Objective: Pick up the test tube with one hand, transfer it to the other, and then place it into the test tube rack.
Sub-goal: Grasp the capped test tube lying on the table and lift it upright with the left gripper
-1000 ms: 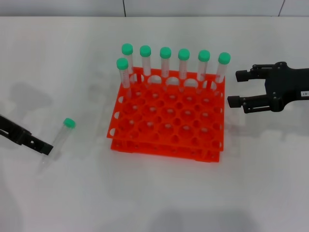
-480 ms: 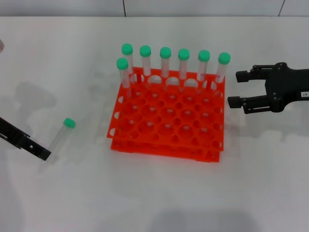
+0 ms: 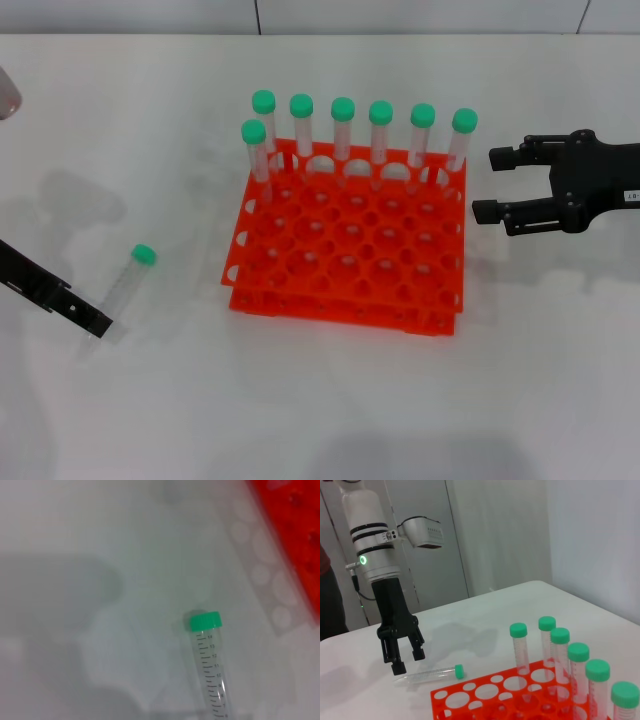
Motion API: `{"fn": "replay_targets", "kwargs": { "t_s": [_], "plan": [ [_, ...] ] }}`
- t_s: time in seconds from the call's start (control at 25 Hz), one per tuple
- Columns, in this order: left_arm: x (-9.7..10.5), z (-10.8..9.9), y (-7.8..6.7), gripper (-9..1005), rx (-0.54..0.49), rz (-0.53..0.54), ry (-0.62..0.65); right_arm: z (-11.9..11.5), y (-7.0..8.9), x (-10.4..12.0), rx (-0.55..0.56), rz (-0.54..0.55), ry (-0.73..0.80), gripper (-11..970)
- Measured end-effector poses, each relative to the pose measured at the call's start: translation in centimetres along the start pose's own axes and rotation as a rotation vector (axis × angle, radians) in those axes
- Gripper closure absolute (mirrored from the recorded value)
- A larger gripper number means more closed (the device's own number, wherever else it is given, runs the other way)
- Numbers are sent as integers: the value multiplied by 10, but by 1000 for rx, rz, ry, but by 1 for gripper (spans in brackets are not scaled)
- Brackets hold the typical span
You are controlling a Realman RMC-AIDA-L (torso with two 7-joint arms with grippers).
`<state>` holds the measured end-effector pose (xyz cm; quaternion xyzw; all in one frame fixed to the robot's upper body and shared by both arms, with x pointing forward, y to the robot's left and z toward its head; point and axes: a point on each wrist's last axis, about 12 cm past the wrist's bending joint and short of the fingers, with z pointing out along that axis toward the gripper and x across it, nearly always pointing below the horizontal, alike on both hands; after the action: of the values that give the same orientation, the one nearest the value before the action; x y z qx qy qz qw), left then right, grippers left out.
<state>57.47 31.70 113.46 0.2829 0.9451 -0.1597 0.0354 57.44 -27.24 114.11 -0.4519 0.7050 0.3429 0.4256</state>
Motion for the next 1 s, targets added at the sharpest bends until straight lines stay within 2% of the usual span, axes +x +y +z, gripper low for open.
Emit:
{"fn": "replay_targets", "kwargs": {
  "t_s": [0.52, 0.72, 1.0],
  "plan": [
    [-3, 5, -5, 135, -13, 3, 43, 0, 1, 2, 0, 6, -2, 175],
    [-4, 5, -6, 355, -15, 1, 42, 0, 1, 2, 0, 6, -2, 175],
    [-4, 7, -6, 424, -11, -14, 46, 0, 1, 2, 1, 6, -2, 175]
  ]
}}
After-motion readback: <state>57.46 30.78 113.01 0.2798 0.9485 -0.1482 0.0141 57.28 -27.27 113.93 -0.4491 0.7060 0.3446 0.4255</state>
